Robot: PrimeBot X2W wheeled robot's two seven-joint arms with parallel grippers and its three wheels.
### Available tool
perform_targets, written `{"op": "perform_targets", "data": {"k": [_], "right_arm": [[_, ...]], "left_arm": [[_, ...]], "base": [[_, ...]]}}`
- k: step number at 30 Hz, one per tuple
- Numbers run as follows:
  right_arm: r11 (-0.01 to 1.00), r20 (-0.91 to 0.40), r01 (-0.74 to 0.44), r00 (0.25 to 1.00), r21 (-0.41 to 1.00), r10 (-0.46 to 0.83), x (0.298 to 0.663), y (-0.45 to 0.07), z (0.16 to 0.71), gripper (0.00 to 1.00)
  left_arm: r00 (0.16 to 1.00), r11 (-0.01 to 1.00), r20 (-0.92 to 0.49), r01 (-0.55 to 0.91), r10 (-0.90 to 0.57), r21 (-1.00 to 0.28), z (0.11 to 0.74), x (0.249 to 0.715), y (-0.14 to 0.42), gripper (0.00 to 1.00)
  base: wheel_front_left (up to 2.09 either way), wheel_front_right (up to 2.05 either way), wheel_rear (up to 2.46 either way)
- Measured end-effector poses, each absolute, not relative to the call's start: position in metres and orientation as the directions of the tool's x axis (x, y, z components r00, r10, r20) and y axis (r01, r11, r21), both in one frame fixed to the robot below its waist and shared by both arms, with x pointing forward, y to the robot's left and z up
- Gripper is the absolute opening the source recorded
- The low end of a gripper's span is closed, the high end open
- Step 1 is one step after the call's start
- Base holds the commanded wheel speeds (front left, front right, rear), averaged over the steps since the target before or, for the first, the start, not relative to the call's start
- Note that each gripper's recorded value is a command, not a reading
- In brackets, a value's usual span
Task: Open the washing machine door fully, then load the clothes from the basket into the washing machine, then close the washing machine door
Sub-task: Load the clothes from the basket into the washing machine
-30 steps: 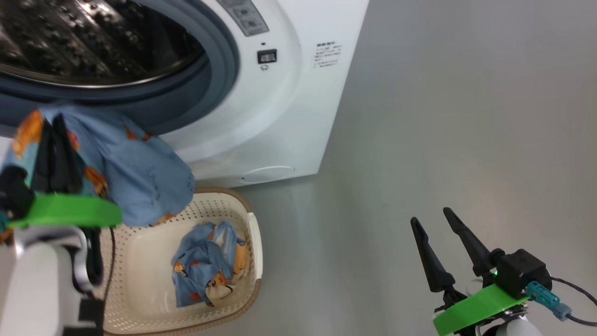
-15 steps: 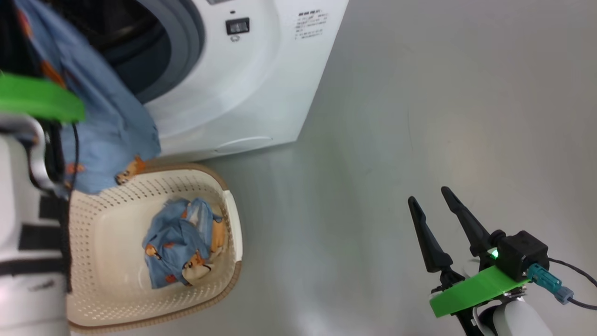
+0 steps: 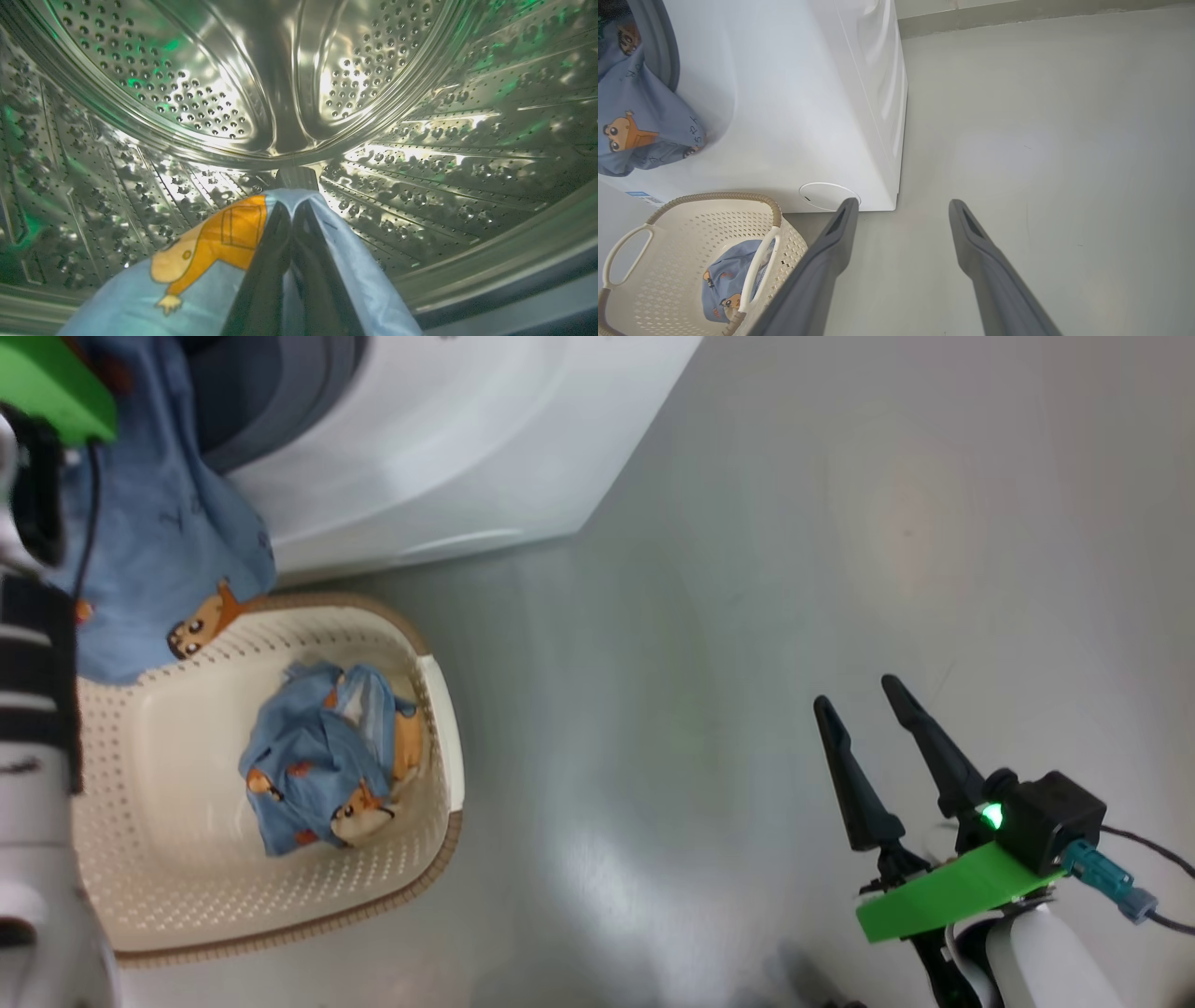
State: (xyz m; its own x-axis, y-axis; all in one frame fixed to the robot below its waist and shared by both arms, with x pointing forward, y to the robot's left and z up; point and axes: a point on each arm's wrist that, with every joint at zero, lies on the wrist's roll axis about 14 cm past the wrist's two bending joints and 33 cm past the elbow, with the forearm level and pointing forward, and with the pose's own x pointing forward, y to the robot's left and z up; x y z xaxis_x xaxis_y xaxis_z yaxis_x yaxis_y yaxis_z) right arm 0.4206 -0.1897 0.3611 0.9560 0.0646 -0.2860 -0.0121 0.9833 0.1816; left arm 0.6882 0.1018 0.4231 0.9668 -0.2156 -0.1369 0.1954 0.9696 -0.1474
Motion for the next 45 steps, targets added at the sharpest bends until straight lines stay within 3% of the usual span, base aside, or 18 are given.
{"op": "perform_targets", "data": {"k": [9, 19, 26, 30, 31, 32, 33, 38, 45], "right_arm": [[0.981, -0.332, -0.024, 0.939, 0.191, 0.088, 0.432, -0.183, 0.332, 1.00], [0.978, -0.366, -0.029, 0.925, 0.208, 0.105, 0.429, -0.177, 0.317, 1.00], [0.979, -0.377, -0.017, 0.921, 0.202, 0.094, 0.424, -0.181, 0.317, 1.00], [0.980, -0.383, -0.013, 0.920, 0.198, 0.090, 0.422, -0.183, 0.316, 1.00], [0.980, -0.384, -0.013, 0.919, 0.199, 0.090, 0.422, -0.183, 0.316, 1.00], [0.980, -0.385, -0.014, 0.918, 0.200, 0.092, 0.422, -0.182, 0.315, 1.00], [0.979, -0.385, -0.016, 0.918, 0.202, 0.094, 0.422, -0.181, 0.315, 1.00], [0.977, -0.375, -0.031, 0.920, 0.212, 0.110, 0.426, -0.176, 0.316, 1.00], [0.974, -0.342, -0.051, 0.931, 0.219, 0.126, 0.434, -0.171, 0.326, 1.00]], "left_arm": [[0.953, 0.974, -0.216, 0.188, -0.213, -0.129, 0.382, 0.709, 0.108, 0.00], [0.986, 0.986, -0.030, 0.160, -0.161, -0.038, 0.408, 0.730, 0.122, 0.00], [0.959, 0.986, 0.229, 0.159, -0.167, 0.050, 0.492, 0.751, 0.120, 0.00], [0.962, 0.986, 0.219, 0.159, -0.166, 0.048, 0.486, 0.749, 0.120, 0.00], [0.964, 0.987, 0.210, 0.156, -0.162, 0.045, 0.482, 0.749, 0.121, 0.33], [0.970, 0.988, 0.187, 0.150, -0.154, 0.035, 0.475, 0.748, 0.123, 0.87], [0.975, 0.989, 0.161, 0.147, -0.150, 0.028, 0.466, 0.747, 0.125, 1.00], [0.988, 0.991, 0.076, 0.134, -0.135, 0.010, 0.440, 0.738, 0.127, 1.00], [0.989, 0.991, 0.061, 0.135, -0.135, 0.008, 0.446, 0.731, 0.127, 1.00]], "base": [[0.00, 0.00, 0.00], [0.00, 0.00, 0.00], [0.00, 0.00, 0.00], [0.00, 0.00, 0.00], [0.00, 0.00, 0.00], [0.00, 0.00, 0.00], [0.00, 0.00, 0.00], [0.00, 0.00, 0.00], [0.00, 0.00, 0.00]]}}
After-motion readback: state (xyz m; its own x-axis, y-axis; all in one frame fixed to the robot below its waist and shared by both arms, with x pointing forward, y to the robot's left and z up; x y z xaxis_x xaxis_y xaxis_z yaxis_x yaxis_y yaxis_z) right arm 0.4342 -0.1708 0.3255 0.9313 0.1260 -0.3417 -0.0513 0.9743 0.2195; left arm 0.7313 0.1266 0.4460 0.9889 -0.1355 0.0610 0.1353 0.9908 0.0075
